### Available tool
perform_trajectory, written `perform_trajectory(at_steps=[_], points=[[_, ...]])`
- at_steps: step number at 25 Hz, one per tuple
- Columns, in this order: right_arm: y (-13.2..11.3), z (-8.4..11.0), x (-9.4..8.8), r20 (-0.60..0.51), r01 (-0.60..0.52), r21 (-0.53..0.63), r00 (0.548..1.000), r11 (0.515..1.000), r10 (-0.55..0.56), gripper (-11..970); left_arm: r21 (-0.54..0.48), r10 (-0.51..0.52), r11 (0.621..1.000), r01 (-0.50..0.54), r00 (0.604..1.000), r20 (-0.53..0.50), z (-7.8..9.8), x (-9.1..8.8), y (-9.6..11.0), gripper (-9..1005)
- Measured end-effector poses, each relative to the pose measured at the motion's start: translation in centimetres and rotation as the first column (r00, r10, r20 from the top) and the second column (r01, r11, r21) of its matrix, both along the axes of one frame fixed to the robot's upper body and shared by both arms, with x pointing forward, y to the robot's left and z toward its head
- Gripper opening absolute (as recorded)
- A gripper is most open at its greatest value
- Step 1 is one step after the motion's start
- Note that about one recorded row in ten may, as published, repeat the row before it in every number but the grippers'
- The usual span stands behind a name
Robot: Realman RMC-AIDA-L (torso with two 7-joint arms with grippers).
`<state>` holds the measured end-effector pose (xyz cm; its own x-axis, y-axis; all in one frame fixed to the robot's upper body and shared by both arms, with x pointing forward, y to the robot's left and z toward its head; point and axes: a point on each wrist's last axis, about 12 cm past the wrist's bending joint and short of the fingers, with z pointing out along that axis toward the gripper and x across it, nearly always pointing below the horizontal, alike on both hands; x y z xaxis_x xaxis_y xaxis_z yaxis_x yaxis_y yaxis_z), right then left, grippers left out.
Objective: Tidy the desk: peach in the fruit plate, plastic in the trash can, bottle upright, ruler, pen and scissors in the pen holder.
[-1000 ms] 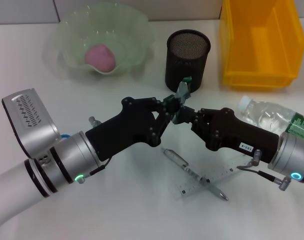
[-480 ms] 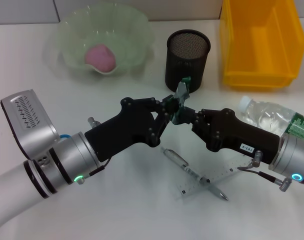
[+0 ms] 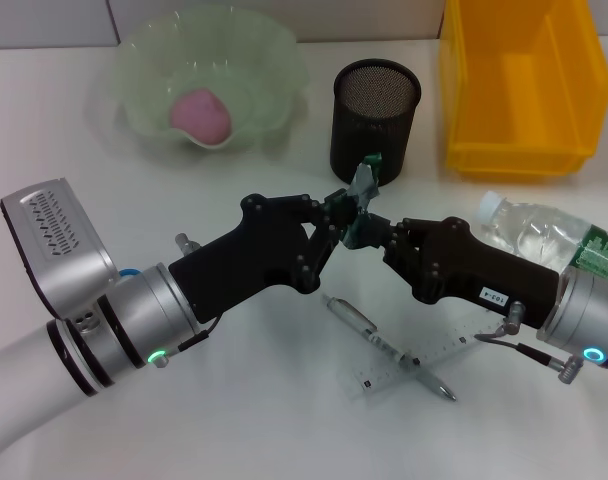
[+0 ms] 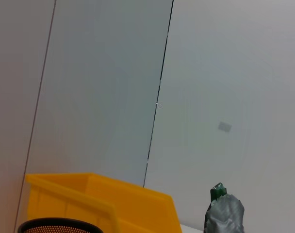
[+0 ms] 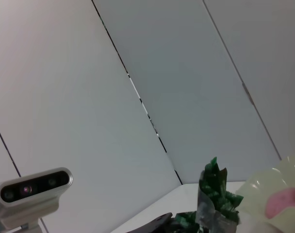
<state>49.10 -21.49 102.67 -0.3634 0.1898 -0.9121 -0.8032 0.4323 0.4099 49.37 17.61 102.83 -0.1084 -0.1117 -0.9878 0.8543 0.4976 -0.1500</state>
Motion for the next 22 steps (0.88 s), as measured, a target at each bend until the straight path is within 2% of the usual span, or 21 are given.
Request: perform_trajectory(at_steps=[15,22], points=[[0.0,0.05,0.08,0.002,0.003,0.002,1.0,1.0,-0.003,-2,0.005,-0.005,1.0,0.005,1.0,0.01,0.09,0.13,0.01,31],[0.0,0.09,0.16,0.003,0.007,0.003,1.0,1.0,-0.007,-2,-0.005,0.012,1.0,-0.012,1.0,0.006,0.21,0.42,0.06,227]])
